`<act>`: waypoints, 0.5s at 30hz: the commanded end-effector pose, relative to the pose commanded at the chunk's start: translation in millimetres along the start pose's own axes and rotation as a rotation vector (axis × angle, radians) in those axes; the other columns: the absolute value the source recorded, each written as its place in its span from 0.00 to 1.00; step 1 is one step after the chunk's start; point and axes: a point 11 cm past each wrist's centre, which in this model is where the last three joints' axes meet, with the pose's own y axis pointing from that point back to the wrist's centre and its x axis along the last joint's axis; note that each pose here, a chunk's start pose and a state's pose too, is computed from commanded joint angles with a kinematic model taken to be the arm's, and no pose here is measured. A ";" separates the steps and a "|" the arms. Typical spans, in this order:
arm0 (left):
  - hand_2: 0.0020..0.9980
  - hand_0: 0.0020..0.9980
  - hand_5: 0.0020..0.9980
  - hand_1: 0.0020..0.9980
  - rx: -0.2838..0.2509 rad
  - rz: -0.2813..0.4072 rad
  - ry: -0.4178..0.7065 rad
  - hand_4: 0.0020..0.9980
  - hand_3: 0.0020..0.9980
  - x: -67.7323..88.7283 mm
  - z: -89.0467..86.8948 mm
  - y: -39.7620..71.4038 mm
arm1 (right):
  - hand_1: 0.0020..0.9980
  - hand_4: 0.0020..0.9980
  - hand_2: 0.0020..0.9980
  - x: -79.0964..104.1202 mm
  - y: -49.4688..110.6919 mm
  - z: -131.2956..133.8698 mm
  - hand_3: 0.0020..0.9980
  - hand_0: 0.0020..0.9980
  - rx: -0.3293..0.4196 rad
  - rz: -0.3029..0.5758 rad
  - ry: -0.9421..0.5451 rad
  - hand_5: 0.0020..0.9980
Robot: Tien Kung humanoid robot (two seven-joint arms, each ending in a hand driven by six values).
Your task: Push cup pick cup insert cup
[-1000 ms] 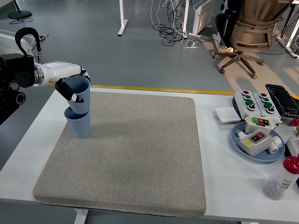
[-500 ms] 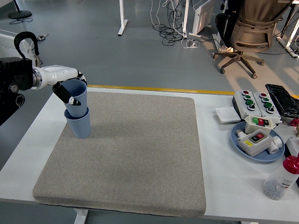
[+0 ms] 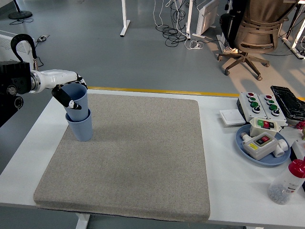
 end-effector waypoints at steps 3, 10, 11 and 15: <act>1.00 1.00 0.40 1.00 -0.004 0.017 0.011 0.97 1.00 -0.7 -1.1 -1.4 | 0.61 0.10 0.62 0.0 0.1 -0.6 0.57 0.67 0.001 0.000 0.000 0.45; 1.00 1.00 0.46 1.00 0.060 0.050 0.050 1.00 1.00 -4.6 -14.4 -4.6 | 0.61 0.10 0.62 0.0 0.2 -1.6 0.57 0.67 0.003 0.000 0.001 0.45; 1.00 1.00 0.46 1.00 0.070 0.047 0.057 1.00 1.00 -6.7 -17.1 -5.0 | 0.61 0.10 0.62 -0.1 0.3 -1.7 0.57 0.67 0.002 -0.001 0.000 0.45; 1.00 1.00 0.49 1.00 0.072 0.085 0.090 1.00 1.00 -6.2 -20.6 -5.1 | 0.61 0.10 0.62 -0.5 0.4 -2.1 0.57 0.67 0.003 -0.001 -0.001 0.44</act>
